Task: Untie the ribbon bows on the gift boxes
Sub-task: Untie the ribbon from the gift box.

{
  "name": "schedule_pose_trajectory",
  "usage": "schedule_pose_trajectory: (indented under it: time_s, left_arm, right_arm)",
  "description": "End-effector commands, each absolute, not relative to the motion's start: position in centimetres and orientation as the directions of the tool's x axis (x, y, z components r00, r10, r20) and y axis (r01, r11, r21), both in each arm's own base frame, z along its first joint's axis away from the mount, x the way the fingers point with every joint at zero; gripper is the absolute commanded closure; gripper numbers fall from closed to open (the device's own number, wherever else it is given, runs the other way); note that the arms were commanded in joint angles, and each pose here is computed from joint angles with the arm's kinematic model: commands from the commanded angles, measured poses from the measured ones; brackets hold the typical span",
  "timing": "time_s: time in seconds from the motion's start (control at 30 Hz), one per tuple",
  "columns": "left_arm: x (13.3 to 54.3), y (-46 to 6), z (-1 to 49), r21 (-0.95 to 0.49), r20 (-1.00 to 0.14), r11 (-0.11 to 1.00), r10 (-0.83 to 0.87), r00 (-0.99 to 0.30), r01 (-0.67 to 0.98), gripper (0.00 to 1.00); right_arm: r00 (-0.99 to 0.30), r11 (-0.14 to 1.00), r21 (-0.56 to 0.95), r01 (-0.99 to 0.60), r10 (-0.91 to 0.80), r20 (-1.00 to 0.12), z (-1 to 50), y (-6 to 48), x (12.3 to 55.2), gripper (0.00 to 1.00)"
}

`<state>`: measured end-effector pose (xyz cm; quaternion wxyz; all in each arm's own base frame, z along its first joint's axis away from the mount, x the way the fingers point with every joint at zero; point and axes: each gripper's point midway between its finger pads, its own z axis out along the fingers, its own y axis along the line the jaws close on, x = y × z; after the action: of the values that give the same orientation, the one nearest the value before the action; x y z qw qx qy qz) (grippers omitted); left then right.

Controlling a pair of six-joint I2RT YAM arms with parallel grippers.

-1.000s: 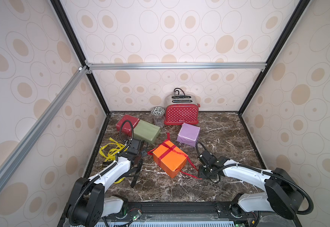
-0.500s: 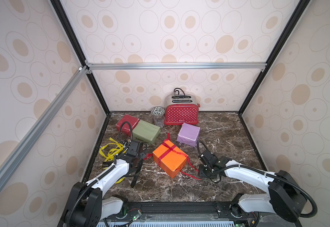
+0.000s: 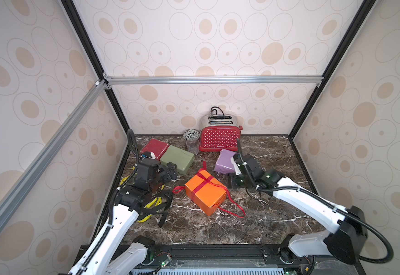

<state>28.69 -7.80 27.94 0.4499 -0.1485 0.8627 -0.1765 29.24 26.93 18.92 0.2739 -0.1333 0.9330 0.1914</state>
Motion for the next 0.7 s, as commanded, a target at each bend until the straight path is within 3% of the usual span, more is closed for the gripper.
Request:
schedule_pose_trajectory:
  time_s: [0.0, 0.13, 0.27, 0.4, 0.53, 0.67]
  left_arm:
    - [25.7, -6.4, 25.1, -0.218, -0.715, 0.976, -0.181, -0.675, -0.030, 0.01]
    - [25.0, -5.5, 21.4, -0.173, -0.704, 0.983, -0.166, -0.691, -0.059, 0.01]
    - [25.0, -6.1, 22.2, -0.195, -0.711, 0.980, -0.159, -0.685, -0.026, 0.01]
    - [24.8, -6.2, 22.2, -0.206, -0.717, 0.978, -0.161, -0.679, -0.015, 0.01]
    - [24.7, -6.2, 22.3, -0.207, -0.717, 0.978, -0.159, -0.679, -0.010, 0.01]
    - [24.5, -6.2, 22.6, -0.209, -0.726, 0.978, -0.157, -0.670, -0.003, 0.01]
  right_arm:
    - [-0.810, 0.852, 0.188, -0.488, -0.362, -0.462, 16.8, 29.2, 28.1, 0.42]
    - [-0.811, 0.845, 0.142, -0.516, -0.428, -0.399, 15.6, 31.1, 29.2, 0.48]
    - [-0.793, 0.836, 0.090, -0.541, -0.472, -0.386, 14.9, 31.8, 30.1, 0.49]
    - [-0.793, 0.827, 0.072, -0.557, -0.504, -0.343, 14.0, 32.4, 30.5, 0.59]
    - [-0.793, 0.829, 0.057, -0.557, -0.510, -0.332, 13.6, 32.7, 30.7, 0.74]
    - [-0.797, 0.831, 0.055, -0.553, -0.508, -0.327, 13.5, 32.7, 30.7, 0.81]
